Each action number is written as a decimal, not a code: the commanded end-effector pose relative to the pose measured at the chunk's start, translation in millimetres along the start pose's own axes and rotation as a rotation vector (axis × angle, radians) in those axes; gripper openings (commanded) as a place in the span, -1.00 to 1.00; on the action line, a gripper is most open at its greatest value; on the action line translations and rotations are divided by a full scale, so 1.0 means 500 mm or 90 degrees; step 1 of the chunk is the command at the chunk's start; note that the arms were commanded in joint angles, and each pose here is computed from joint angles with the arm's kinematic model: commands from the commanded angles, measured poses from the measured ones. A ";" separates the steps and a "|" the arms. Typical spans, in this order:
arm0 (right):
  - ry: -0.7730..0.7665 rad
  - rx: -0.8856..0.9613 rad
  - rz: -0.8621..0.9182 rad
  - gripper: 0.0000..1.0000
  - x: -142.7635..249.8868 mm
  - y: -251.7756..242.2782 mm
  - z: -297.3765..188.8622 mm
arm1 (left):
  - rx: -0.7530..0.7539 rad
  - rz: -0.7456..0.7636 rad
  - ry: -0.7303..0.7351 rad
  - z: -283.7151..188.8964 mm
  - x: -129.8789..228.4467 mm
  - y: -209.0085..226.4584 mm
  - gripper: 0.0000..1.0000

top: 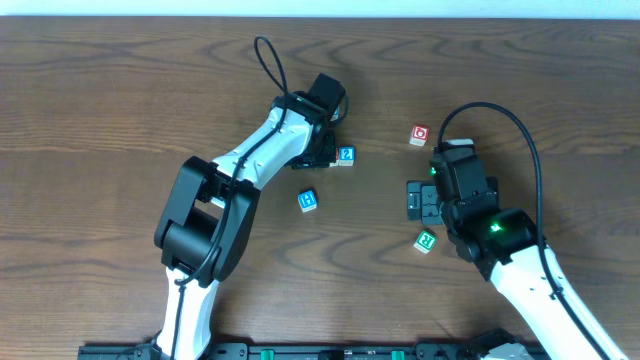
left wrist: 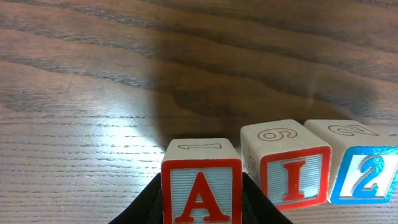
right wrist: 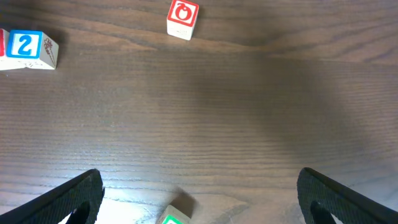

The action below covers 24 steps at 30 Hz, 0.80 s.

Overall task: Spell out Ai2
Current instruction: 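Carry the A block right to the left of the I block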

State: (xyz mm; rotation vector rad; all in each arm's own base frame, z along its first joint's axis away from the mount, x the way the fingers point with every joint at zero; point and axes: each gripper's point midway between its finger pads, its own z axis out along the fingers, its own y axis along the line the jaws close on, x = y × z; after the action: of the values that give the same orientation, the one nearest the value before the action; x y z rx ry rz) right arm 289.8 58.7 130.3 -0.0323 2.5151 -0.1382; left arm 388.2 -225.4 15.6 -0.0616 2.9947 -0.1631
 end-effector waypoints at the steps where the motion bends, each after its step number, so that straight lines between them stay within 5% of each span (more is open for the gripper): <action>1: 0.000 0.007 0.014 0.98 0.001 -0.007 0.002 | 0.006 -0.003 -0.019 -0.023 -0.016 -0.005 -0.44; 13: 0.000 0.007 0.014 0.99 0.001 -0.007 0.002 | -0.006 -0.004 -0.027 -0.024 -0.020 0.002 -0.08; 24: 0.000 0.007 0.014 0.99 0.001 -0.007 0.002 | -0.014 -0.007 -0.059 -0.026 -0.045 0.008 0.00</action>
State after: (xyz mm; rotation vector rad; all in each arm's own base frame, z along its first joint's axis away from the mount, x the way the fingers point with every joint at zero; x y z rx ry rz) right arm 289.8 58.7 130.4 -0.0323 2.5151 -0.1382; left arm 396.0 -222.2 16.6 -0.0724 2.9597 -0.1345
